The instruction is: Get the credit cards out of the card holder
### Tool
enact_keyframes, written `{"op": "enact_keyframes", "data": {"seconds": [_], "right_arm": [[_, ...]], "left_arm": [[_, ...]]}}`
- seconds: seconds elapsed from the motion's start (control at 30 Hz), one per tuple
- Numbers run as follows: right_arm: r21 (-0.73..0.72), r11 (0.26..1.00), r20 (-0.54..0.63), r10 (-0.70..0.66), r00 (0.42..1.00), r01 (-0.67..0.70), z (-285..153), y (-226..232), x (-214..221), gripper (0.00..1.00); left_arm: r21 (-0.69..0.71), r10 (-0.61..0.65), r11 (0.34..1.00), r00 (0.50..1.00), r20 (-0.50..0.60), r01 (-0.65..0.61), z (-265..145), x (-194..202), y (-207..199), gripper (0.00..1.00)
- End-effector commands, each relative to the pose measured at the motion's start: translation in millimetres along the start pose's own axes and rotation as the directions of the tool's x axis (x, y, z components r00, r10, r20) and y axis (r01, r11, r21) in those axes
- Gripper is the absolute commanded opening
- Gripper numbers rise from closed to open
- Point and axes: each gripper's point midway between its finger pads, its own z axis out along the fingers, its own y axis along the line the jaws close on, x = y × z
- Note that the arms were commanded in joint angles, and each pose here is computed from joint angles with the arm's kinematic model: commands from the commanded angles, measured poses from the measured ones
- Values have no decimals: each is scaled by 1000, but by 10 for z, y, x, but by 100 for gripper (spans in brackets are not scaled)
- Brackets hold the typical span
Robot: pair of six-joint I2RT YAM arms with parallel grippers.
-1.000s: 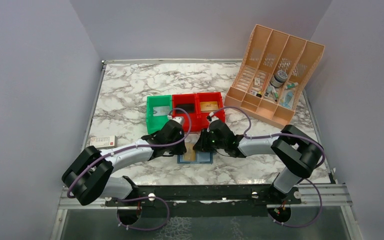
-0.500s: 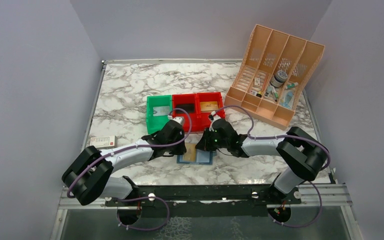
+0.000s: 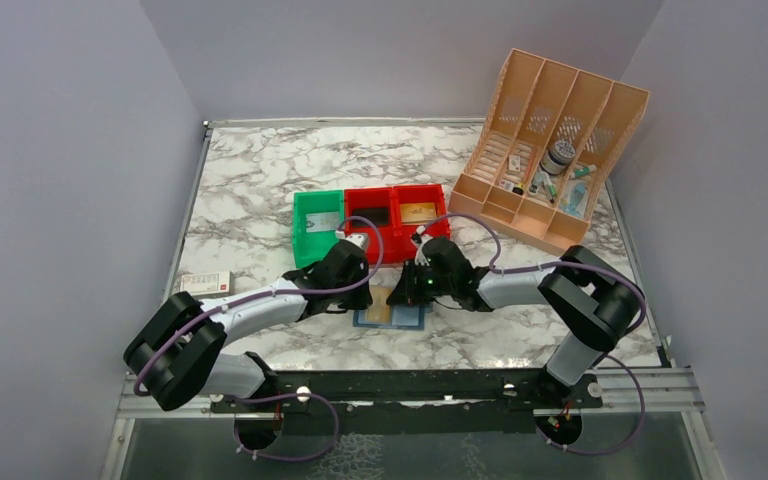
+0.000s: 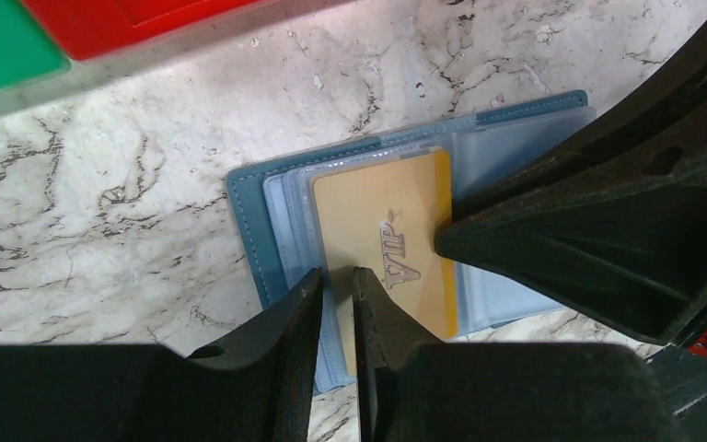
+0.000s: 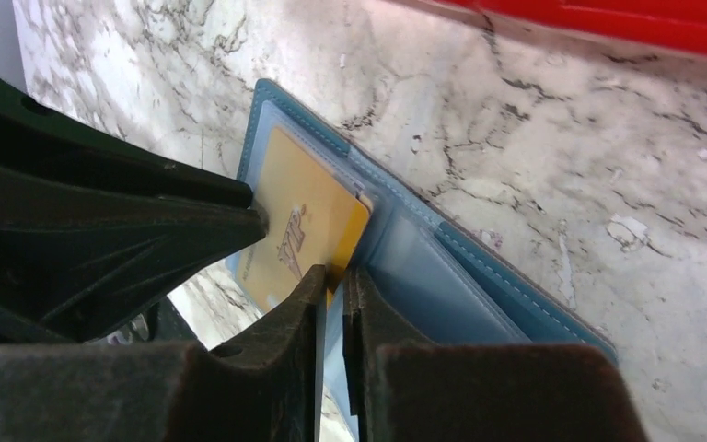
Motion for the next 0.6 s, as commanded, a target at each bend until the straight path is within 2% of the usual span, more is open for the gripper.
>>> {"op": "enact_keyframes", "data": {"seconds": [0.0, 0.1, 0.57], "right_arm": [[-11, 1000, 10, -23, 1000, 23, 2, -2, 14, 8], [-7, 999, 17, -51, 999, 51, -37, 14, -16, 1], [53, 996, 56, -74, 996, 71, -243, -159, -140, 1]], "left_arm": [[-35, 21, 999, 999, -45, -22, -16, 137, 93, 21], [-37, 19, 999, 999, -41, -20, -15, 127, 95, 21], [-50, 22, 998, 999, -49, -25, -8, 158, 132, 21]]}}
